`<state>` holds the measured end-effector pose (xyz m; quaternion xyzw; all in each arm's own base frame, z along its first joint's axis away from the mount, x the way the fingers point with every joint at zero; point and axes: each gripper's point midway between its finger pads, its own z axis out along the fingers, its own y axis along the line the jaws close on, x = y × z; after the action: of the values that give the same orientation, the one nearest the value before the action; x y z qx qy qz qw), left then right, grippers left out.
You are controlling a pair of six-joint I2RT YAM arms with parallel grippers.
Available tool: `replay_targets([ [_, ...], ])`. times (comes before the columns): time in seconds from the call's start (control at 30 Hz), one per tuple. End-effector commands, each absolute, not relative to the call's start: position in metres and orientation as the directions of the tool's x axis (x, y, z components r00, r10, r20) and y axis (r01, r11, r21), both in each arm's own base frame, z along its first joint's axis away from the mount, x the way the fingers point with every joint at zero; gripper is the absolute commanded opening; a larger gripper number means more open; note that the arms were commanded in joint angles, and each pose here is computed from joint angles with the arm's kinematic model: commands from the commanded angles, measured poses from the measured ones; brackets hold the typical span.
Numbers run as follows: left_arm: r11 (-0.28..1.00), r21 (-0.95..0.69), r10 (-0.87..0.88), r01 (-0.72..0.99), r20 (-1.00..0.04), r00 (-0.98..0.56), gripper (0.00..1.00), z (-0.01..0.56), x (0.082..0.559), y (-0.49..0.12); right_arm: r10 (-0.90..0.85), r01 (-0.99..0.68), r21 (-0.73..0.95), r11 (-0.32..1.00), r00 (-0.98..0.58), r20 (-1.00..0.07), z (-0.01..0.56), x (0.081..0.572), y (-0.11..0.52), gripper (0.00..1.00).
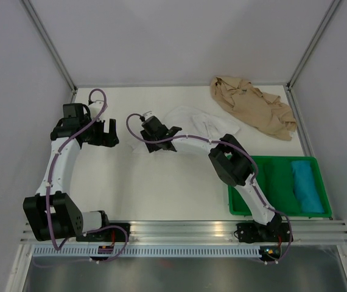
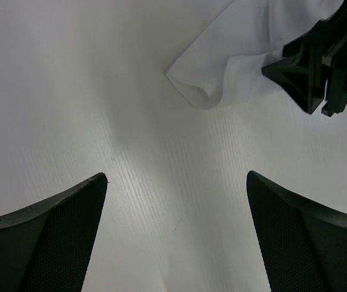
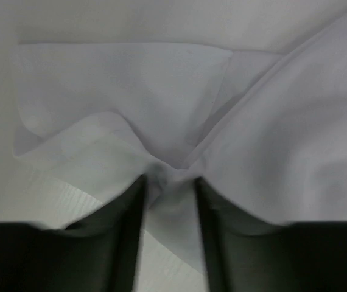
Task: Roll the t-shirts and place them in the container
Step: Flatten the tshirt
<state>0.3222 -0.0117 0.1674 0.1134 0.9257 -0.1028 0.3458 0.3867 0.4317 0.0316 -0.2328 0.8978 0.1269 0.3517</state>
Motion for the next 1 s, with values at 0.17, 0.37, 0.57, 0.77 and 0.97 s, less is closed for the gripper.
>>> replay_targets([
  [0.17, 0.949, -0.064, 0.172, 0.31, -0.718, -0.674, 1.0, 0.183, 0.327, -0.01, -0.251, -0.513, 0.155, 0.845, -0.635, -0.731, 0.069, 0.39, 0.451, 0.0],
  [0.37, 0.946, -0.07, 0.17, 0.316, -0.724, -0.668, 1.0, 0.186, 0.33, -0.011, -0.159, -0.744, 0.269, 0.611, -0.449, -0.879, 0.223, 0.37, 0.512, 0.0],
  [0.57, 0.948, -0.062, 0.15, 0.313, -0.781, -0.607, 1.0, 0.236, 0.329, -0.008, 0.069, -0.832, 0.239, 0.501, -0.237, -0.969, 0.406, 0.348, 0.493, 0.01],
  [0.77, 0.91, 0.021, 0.203, 0.414, -0.893, -0.401, 1.0, 0.329, 0.305, -0.026, 0.167, -0.772, 0.31, 0.555, -0.262, -0.951, 0.444, 0.346, 0.409, 0.0],
  [0.97, 0.877, 0.004, 0.223, 0.48, -0.889, -0.401, 1.0, 0.331, 0.294, -0.037, 0.185, -0.596, 0.393, 0.701, -0.38, -0.906, 0.341, 0.364, 0.307, 0.0],
])
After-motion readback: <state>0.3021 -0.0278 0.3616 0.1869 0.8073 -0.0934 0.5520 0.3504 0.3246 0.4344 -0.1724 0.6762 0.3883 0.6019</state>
